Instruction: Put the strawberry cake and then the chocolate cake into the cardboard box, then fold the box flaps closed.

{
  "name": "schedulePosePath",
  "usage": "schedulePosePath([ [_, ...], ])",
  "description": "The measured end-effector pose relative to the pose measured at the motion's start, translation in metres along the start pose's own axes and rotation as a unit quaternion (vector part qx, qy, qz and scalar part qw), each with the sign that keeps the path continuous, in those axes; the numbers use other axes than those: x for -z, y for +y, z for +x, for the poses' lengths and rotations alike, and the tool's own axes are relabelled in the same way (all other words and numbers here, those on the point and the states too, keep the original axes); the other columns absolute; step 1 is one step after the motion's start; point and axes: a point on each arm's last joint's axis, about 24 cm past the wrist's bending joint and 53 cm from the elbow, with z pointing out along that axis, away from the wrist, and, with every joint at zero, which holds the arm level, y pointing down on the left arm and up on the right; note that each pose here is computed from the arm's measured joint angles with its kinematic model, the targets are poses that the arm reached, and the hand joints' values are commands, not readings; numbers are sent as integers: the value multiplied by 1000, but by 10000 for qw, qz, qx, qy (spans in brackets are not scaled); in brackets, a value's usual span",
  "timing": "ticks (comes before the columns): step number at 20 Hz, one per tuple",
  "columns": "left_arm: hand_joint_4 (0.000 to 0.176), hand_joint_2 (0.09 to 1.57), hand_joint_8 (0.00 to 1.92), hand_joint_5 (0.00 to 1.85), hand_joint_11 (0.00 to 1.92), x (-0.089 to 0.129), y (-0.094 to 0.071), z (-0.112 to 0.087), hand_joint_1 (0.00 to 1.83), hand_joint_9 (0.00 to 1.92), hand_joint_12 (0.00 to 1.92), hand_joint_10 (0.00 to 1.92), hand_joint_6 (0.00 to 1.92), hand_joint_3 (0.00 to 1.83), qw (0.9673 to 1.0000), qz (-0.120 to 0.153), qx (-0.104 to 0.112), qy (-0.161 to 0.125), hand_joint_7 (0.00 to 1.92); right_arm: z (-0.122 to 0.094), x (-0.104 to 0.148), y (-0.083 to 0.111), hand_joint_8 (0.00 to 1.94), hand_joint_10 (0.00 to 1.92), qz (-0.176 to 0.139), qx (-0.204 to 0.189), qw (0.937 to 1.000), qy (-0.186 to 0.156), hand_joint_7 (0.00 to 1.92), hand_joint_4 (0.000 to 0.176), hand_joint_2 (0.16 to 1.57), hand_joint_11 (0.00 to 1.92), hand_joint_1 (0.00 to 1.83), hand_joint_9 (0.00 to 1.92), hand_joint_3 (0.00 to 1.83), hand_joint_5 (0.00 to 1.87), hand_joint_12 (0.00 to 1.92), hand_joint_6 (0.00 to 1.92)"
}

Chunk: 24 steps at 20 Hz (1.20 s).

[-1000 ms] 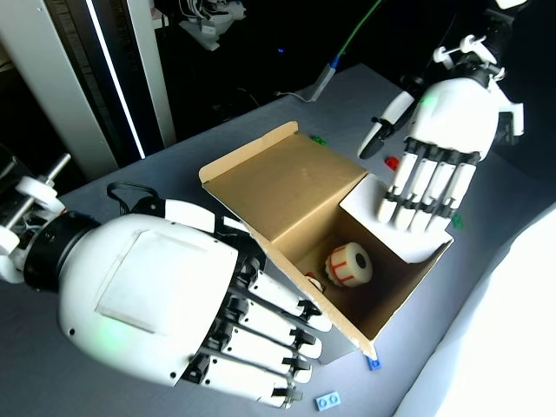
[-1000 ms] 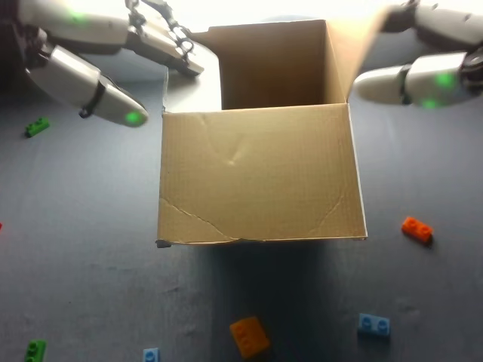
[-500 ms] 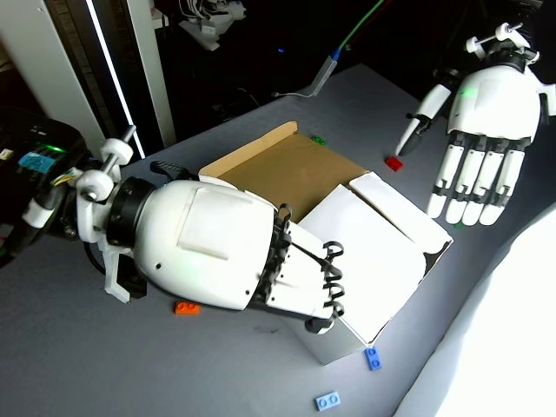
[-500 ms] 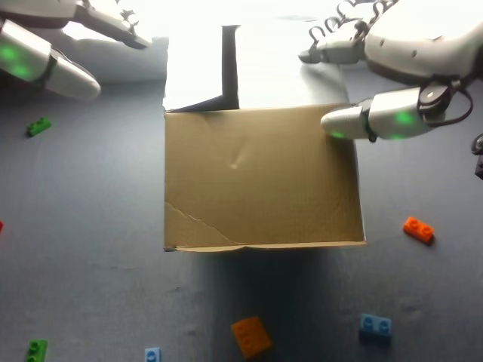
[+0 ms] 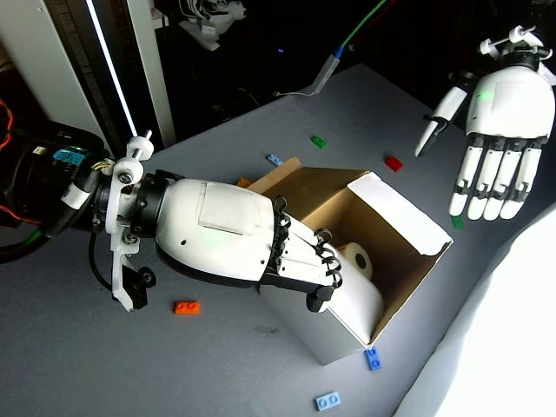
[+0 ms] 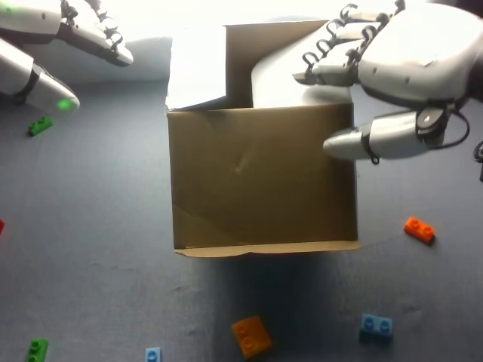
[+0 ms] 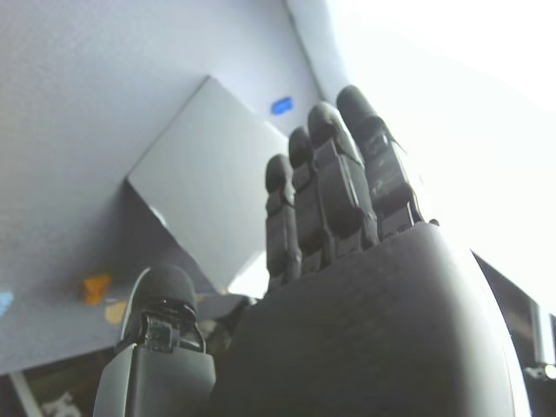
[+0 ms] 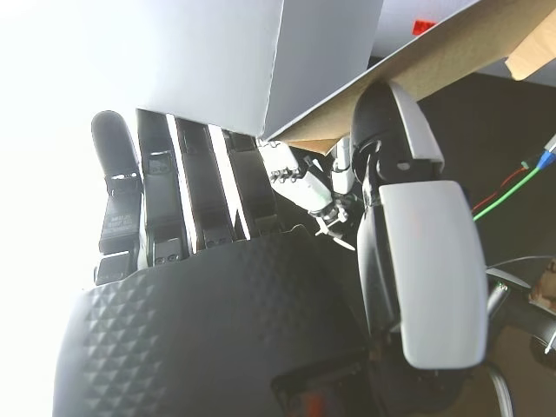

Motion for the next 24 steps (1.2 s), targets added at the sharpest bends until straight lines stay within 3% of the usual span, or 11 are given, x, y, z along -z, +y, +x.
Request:
schedulePosePath([
  [3,0,1236,4,325,129,2,-3,6,0,372,637,3,5,0,9999,96,24,71,359,-27,9,-14,2,612,150,-273,9990,-320,402,0,1218,0,223,187,2,328,1284,7],
  [8,0,1231,2,317,125,0,-33,29,0,362,640,0,0,0,9976,573,-34,378,356,-39,31,-47,3,609,560,-596,9958,-411,408,0,1214,0,199,194,0,330,1286,7],
  [11,4,1237,2,321,135,2,-42,48,0,371,650,4,4,0,9955,738,3,594,353,-35,63,-85,5,561,1081,-1235,9856,-405,422,0,1212,0,198,214,0,322,1232,4],
  [14,0,1247,4,330,121,4,-50,65,0,367,648,2,6,5,9935,848,20,759,359,-32,100,-111,3,552,1473,-1305,9797,-392,411,0,1206,0,220,228,0,344,1269,13],
  [19,0,1236,6,326,130,-3,-83,91,0,369,649,5,4,0,9869,1274,210,964,355,-21,138,-115,0,373,1788,-1552,9713,-249,433,0,1220,0,174,315,1,344,1257,6],
  [21,0,1236,5,323,120,-1,-91,104,0,364,645,2,2,0,9846,1355,241,1081,353,-25,152,-120,1,365,1911,-1451,9705,-252,413,0,1222,0,175,314,2,338,1253,3],
  [24,1,1229,4,323,127,-4,-109,107,0,368,643,2,1,0,9818,1544,324,1056,357,-21,162,-123,2,355,2027,-1368,9695,-152,419,0,1224,0,160,327,2,346,1251,6],
])
